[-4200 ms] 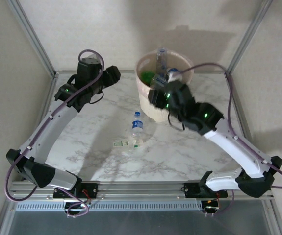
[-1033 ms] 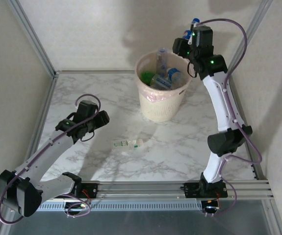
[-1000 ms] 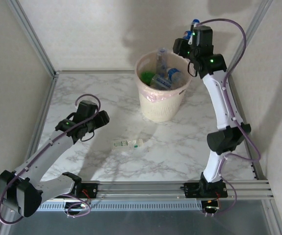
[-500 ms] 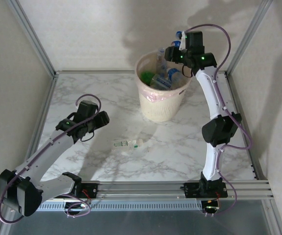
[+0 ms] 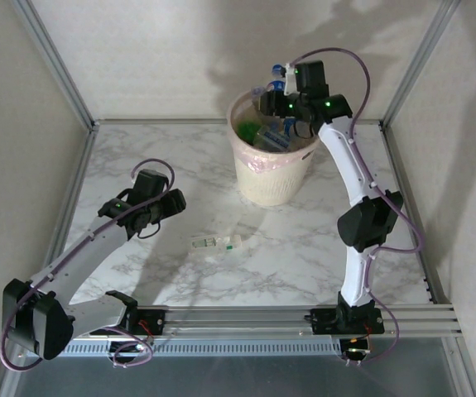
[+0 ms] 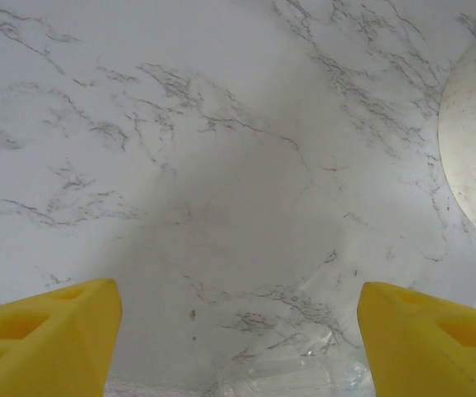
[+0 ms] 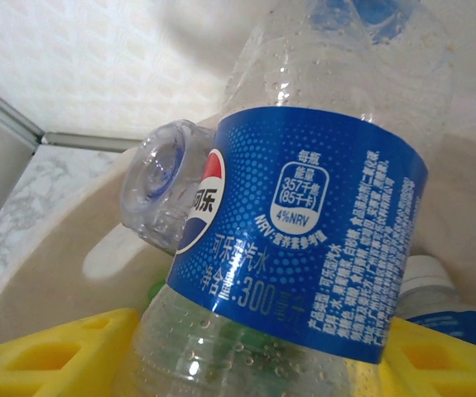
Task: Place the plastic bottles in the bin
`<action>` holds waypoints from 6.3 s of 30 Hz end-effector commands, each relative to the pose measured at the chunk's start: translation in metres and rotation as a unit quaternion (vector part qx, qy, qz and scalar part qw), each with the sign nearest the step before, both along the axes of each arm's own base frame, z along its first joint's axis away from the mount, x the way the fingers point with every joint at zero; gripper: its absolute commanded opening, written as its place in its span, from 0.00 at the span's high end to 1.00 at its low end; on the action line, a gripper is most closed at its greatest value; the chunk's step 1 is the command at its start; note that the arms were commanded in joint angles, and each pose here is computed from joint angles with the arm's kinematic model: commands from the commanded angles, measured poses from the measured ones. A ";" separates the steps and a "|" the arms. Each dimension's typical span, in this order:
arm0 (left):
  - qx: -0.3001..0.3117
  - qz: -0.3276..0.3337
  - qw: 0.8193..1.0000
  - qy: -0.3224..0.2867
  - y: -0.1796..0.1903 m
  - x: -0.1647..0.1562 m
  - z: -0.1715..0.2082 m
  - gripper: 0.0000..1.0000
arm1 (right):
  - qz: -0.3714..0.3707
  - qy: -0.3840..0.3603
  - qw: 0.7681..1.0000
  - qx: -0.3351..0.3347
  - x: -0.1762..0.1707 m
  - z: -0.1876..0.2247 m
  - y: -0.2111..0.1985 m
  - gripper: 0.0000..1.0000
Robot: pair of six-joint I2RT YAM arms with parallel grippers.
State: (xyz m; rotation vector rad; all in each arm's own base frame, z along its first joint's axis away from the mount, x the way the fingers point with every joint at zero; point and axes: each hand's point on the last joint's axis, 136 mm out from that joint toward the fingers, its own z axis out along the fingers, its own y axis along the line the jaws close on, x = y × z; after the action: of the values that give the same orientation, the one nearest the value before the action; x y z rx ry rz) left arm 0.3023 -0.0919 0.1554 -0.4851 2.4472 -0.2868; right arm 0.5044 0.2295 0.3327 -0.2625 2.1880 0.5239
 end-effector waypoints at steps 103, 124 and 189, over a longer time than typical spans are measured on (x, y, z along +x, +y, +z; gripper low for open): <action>0.157 -0.278 0.933 0.169 -0.123 -0.095 -0.111 0.47 | -0.148 0.038 0.988 0.013 -0.201 0.023 -0.100 0.32; 0.002 -0.164 0.973 -0.163 -0.164 0.042 0.247 0.40 | -0.204 -0.053 0.977 0.022 -0.180 0.071 -0.123 0.35; 0.244 0.243 0.881 -0.325 0.174 0.016 -0.008 0.00 | -0.513 -0.170 0.832 -0.125 -0.185 -0.207 -0.320 0.01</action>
State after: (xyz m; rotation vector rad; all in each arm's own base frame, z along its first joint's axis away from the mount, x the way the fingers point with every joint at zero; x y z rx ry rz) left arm 0.2992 0.0916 0.1183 -0.6666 1.7192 0.4655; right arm 0.2980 -0.0947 0.0956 0.6586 1.8503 -0.5010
